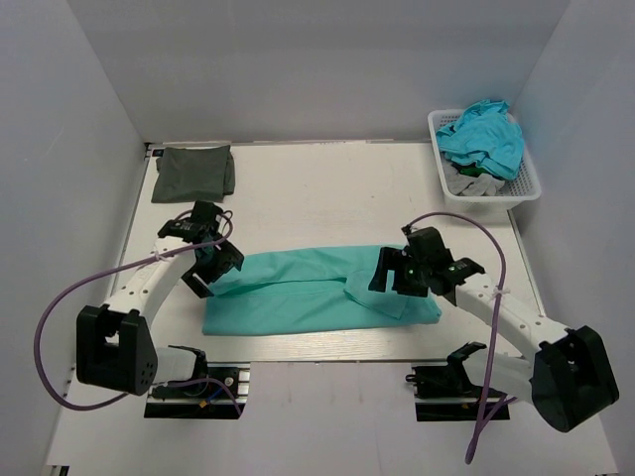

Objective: Fold and stack the t-shirts
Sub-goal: Fold the other side of the tshirt into a rectangle

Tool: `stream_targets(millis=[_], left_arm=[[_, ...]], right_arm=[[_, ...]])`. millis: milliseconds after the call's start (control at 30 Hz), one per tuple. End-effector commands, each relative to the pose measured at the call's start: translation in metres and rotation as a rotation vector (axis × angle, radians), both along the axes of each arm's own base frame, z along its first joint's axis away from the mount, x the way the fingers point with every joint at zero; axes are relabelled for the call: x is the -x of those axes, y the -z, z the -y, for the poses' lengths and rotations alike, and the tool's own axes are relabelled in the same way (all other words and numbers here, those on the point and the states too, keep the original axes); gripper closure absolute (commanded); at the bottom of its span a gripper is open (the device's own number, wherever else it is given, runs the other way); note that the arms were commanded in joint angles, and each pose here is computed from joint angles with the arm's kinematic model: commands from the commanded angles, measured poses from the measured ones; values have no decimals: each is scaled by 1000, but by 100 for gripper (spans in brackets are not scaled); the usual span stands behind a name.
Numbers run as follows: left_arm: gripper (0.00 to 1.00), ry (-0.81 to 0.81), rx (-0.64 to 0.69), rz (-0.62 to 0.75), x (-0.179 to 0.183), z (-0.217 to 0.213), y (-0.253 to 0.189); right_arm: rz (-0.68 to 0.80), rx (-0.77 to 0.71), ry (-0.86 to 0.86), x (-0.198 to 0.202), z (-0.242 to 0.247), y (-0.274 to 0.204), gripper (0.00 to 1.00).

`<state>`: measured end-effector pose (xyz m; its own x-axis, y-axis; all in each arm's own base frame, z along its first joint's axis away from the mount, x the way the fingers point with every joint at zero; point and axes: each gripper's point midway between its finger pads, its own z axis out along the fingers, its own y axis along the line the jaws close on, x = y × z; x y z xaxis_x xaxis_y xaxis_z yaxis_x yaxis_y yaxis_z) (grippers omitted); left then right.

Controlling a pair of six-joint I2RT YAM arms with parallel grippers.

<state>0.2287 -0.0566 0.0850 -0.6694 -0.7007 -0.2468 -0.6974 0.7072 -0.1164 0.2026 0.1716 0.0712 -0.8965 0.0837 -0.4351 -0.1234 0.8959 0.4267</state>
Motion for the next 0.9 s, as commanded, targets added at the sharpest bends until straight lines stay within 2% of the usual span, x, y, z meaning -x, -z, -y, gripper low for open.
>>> stream_targets(millis=[0,233,300,433,500,533,567,600,633,700,767,867], left_arm=[[3,-66,43,20,-3,5,-1],[6,-180,49,-21,6,4,16],[9,-210,32,-11,2,0,19],[22,-229,10,-25,-2,-2,27],[31,-228,10,-55,-4,0,34],[45,-228,5,-69,-3,0,38],[51,-231,-7,-53,-12,-2,34],[60,-232,-30,-93,-7,-4,38],[77,-235,-53,-97,-8,-8,37],[94,-238,-73,-89,-14,-11,30],[100,-241,-83,-75,-19,-12,22],[100,-235,-95,-34,-31,-14,13]], right_arm=[[34,3,-10,-7,-2,2,10],[-2,32,-35,-6,-1,12,10],[-9,47,-34,-6,1,13,10],[3,65,-28,-10,3,12,10],[6,65,-23,-12,2,11,10],[4,67,-23,-12,3,11,10],[-3,70,-23,-11,3,13,10],[-10,75,-23,-10,4,16,10],[-20,84,-18,-9,6,20,10],[-25,89,-20,-7,7,26,10],[-38,100,-15,-6,9,33,10],[-69,117,-18,0,11,43,10]])
